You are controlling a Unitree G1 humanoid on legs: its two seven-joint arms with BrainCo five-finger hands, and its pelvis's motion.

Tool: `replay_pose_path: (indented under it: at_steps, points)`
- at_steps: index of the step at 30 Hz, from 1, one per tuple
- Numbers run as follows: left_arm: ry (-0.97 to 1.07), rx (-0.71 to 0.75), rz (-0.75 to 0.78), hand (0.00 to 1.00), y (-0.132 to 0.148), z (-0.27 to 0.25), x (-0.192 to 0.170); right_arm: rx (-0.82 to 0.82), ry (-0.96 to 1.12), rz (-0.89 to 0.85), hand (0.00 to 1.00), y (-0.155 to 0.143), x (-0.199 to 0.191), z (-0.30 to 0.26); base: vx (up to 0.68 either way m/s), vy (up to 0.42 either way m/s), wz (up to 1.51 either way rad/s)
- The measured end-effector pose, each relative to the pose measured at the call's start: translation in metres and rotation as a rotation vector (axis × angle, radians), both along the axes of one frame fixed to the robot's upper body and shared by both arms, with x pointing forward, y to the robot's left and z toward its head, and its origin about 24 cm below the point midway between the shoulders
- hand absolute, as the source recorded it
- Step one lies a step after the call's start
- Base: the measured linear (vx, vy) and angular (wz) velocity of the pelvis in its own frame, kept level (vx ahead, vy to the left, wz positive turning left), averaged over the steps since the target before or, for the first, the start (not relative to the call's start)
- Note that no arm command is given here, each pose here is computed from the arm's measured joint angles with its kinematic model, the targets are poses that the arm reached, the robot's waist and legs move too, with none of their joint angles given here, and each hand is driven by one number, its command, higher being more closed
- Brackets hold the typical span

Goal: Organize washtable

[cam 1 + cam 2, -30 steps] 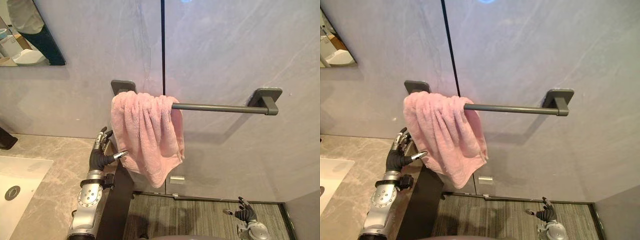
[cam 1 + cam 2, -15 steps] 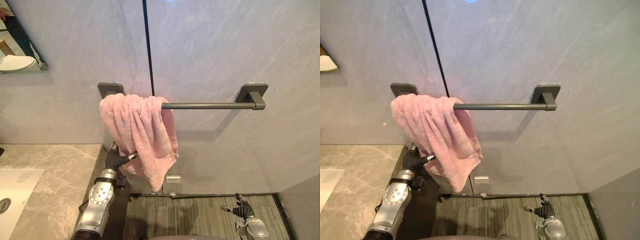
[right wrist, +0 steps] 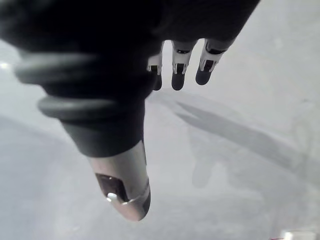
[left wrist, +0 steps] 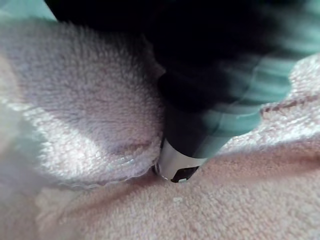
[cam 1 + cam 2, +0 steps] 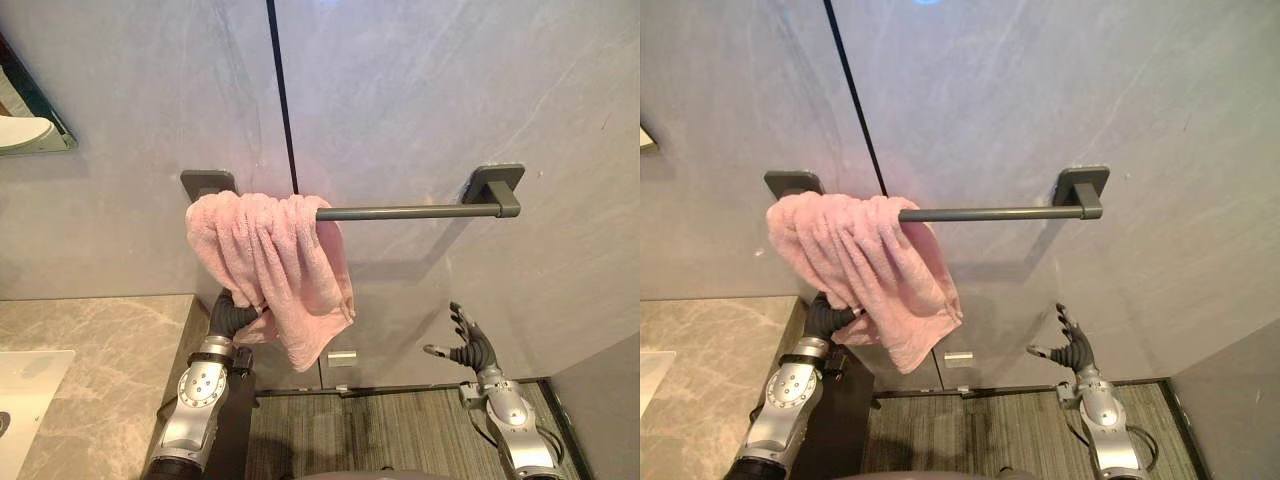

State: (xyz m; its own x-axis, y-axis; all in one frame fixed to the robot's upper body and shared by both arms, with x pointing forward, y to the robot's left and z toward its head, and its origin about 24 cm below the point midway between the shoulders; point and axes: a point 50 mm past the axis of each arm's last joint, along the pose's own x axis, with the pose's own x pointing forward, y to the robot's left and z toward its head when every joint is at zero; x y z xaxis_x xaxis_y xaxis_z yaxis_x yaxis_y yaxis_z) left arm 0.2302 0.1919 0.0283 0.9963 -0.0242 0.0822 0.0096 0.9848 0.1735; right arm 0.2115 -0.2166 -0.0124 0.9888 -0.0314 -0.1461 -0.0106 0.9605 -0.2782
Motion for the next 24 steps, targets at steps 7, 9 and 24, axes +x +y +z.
replay_pose_path:
  at_steps: [7,9,24]
  points:
    - [-0.054,-0.029,-0.017,1.00,-0.008,0.011,0.001,0.020,-0.150,0.165,0.00,0.018,0.008,0.038,0.00,-0.007,-0.06]
    - [-0.066,-0.034,-0.021,1.00,-0.010,0.014,0.001,0.021,-0.178,0.191,0.00,0.019,0.009,0.044,0.00,0.000,0.00]
    - [-0.044,-0.089,-0.099,1.00,-0.033,0.008,-0.001,0.142,-0.294,0.414,0.00,0.063,0.036,0.076,-0.02,-0.012,0.03]
